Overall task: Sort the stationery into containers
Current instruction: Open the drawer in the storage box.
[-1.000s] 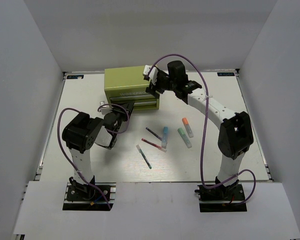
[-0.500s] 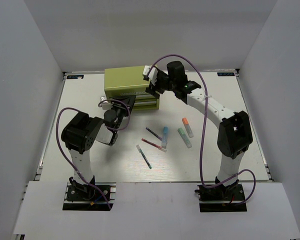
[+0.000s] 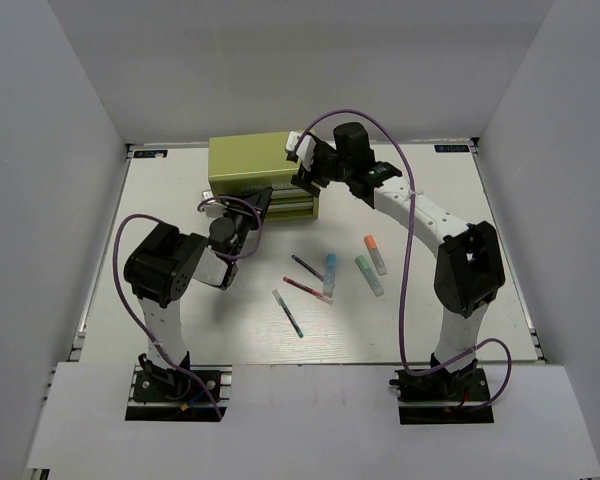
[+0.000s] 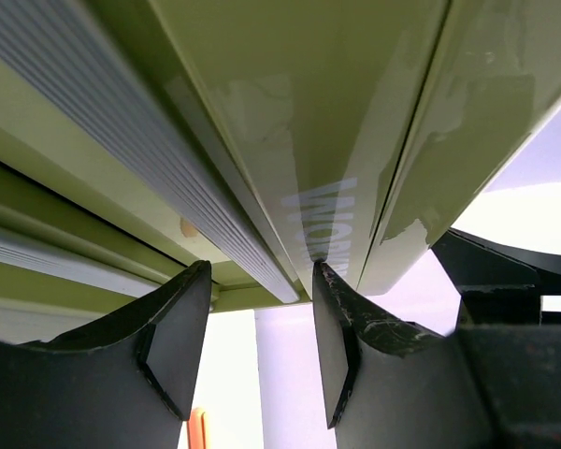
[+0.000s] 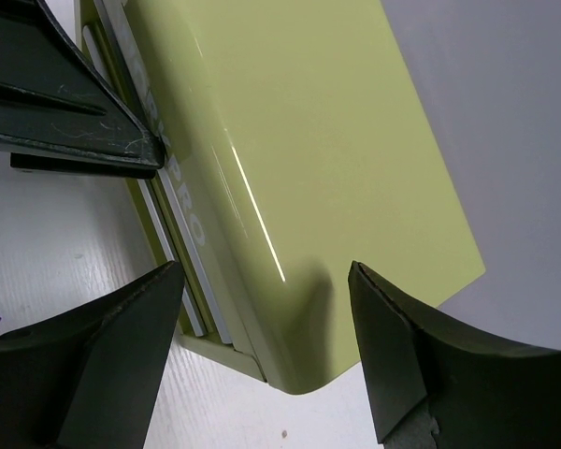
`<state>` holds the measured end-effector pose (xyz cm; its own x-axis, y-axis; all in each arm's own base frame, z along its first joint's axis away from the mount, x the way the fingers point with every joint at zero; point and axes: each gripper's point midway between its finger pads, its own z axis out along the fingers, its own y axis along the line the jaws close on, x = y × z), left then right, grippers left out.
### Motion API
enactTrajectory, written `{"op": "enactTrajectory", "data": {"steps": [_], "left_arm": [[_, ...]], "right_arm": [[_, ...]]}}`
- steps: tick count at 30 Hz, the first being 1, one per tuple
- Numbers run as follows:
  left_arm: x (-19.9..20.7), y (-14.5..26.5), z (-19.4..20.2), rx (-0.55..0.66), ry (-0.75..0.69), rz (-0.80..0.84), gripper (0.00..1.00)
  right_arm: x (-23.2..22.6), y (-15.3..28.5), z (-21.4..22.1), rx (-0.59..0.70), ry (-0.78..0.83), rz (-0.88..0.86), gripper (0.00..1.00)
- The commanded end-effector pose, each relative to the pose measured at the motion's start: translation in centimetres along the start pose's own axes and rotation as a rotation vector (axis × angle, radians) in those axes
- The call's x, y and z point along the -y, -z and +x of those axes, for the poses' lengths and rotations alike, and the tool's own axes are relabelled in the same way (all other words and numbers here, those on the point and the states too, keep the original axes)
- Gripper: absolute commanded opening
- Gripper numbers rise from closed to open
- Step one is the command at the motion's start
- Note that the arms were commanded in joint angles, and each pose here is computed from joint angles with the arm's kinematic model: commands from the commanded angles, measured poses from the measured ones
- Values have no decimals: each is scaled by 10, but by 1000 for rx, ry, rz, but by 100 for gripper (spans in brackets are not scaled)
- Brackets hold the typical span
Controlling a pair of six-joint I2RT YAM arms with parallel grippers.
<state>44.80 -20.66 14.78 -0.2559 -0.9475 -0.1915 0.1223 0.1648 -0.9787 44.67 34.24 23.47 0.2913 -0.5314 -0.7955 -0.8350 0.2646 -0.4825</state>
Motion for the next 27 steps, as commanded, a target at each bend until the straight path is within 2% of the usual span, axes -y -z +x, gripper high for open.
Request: {"op": "enactTrajectory", "data": {"steps": [1,27], "left_arm": [[46,2,-16,72,13,184,57],[29,-14,-31,149,14,153,55]], "right_arm": [[18,0,-14,33,32,46,77],[18,-2,-12,21,46,45,77]]}}
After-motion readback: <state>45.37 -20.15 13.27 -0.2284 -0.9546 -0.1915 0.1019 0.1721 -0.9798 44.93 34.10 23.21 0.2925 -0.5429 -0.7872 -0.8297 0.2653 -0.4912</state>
